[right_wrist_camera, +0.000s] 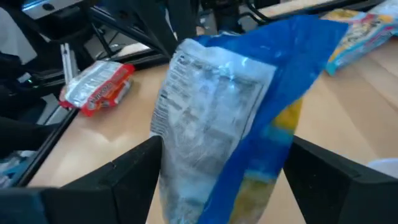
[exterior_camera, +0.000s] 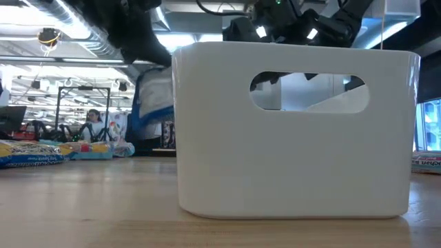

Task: Sort Maruchan noodles
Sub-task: Put the blue noodle pack into the transparent bin

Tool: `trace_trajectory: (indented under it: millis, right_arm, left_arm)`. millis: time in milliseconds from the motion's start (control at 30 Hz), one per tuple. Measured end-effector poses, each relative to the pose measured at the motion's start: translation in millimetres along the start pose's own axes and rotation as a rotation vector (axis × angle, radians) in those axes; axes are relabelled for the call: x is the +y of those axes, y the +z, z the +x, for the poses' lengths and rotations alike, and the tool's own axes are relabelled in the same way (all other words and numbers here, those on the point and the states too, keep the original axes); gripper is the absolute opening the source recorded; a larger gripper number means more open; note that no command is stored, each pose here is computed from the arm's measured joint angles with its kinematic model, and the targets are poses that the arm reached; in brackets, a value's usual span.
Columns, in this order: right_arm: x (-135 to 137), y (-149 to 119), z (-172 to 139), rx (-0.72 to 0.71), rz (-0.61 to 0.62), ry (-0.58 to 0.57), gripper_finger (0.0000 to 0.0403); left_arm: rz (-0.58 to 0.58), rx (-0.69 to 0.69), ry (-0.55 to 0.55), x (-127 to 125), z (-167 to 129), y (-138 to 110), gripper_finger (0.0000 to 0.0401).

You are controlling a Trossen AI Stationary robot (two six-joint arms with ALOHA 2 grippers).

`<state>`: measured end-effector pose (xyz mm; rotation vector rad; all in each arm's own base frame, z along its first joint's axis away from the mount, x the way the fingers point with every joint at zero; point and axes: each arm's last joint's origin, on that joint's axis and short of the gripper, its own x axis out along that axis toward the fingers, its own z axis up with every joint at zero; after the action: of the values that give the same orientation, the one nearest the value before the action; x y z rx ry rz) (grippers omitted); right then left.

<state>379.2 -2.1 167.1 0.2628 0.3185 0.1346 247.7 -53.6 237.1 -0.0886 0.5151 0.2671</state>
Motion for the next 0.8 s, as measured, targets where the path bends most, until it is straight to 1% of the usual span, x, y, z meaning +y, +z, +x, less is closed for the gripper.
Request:
trace_trajectory:
  millis: [100, 167, 233, 367, 467, 533, 600, 700, 800]
  right_arm:
    - [0.0, -3.0, 3.0, -0.004, 0.020, 0.047, 0.0295]
    - [0.5, -3.4, 4.1, -0.012, 0.017, 0.079, 0.0278]
    - [1.0, -3.5, 4.2, -0.010, 0.014, 0.095, 0.0249]
    - [1.1, -2.6, 3.9, -0.018, -0.044, 0.095, 0.0173]
    - [1.9, -0.4, 1.4, -0.008, -0.096, 0.091, 0.0123]
    - [3.9, 3.4, -3.6, 0.016, -0.143, 0.084, 0.0103]
    - [7.0, 7.5, -12.0, 0.072, -0.184, 0.073, 0.0098]
    - [12.4, 13.9, -28.2, 0.162, -0.238, 0.037, 0.0102]
    - [25.1, 23.5, -47.3, 0.222, -0.346, -0.043, 0.0108]
  left_arm:
    - [0.017, -0.048, -0.014, -1.4, -0.1, 5.0, 0.0000]
    - [0.021, -0.057, -0.012, -0.8, 0.2, 6.2, 0.0000]
    - [0.018, -0.057, -0.009, 0.2, 0.7, 6.5, 0.0000]
    - [0.005, -0.057, -0.009, 0.3, 0.8, 6.5, 0.0000]
    - [-0.057, -0.061, -0.017, 0.8, -1.0, 7.5, 0.0005]
    - [-0.103, -0.076, -0.031, 1.8, -5.5, 10.5, 0.0018]
    - [-0.145, -0.086, -0.058, 4.2, -13.2, 13.8, 0.0035]
    - [-0.212, -0.122, -0.101, 7.6, -25.7, 20.7, 0.0063]
    - [-0.244, -0.147, -0.104, 11.3, -34.8, 24.2, 0.0091]
